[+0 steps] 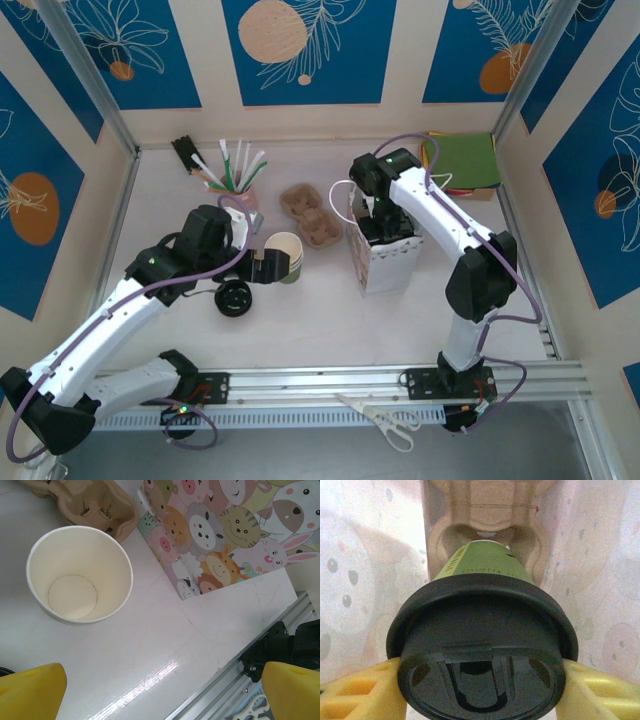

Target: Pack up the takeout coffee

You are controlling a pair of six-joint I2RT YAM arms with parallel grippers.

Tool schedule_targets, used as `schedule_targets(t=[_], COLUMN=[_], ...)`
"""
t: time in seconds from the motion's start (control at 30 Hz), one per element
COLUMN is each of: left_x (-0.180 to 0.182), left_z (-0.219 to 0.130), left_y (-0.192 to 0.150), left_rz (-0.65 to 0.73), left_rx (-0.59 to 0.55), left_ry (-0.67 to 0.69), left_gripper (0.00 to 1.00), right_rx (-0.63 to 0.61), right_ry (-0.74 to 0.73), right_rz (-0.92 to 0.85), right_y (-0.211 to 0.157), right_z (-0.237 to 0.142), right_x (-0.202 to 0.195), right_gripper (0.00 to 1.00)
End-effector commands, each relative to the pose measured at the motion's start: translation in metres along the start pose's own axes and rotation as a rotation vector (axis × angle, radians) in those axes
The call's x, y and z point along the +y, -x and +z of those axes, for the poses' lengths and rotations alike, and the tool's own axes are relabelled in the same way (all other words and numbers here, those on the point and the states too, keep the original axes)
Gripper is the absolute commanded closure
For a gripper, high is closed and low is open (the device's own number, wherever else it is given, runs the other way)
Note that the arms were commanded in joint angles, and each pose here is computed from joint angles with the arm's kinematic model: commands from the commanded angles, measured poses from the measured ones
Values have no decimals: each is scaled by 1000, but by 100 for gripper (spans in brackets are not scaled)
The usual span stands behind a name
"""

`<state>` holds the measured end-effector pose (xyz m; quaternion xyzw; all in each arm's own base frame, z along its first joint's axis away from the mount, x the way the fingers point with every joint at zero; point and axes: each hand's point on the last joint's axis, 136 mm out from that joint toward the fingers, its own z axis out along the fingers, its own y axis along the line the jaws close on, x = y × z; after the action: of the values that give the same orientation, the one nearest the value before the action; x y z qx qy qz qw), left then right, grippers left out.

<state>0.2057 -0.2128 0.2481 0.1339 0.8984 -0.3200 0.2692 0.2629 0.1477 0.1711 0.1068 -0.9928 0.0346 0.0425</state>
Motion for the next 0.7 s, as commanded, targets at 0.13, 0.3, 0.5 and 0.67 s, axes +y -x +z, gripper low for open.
schedule_targets(t=[0.13,0.3,0.5,0.67], left_x=[-4,-6,-8,-11], left_z=[3,4,4,9], left_y=[1,2,2,2], left_rz=[-23,-32,-44,-68], left_rx=[3,6,2,9], left_ry=[-38,-48,-61,-86], left_gripper=[0,0,0,0], right_rx=[-20,-20,-23,-20], right_ry=[21,38,48,51], right_rz=[-5,13,24,29], right_y=[-18,-19,-19,-19], right_z=[-12,-11,-11,-9], right_x=[4,3,2,1], right_gripper=[35,35,35,35])
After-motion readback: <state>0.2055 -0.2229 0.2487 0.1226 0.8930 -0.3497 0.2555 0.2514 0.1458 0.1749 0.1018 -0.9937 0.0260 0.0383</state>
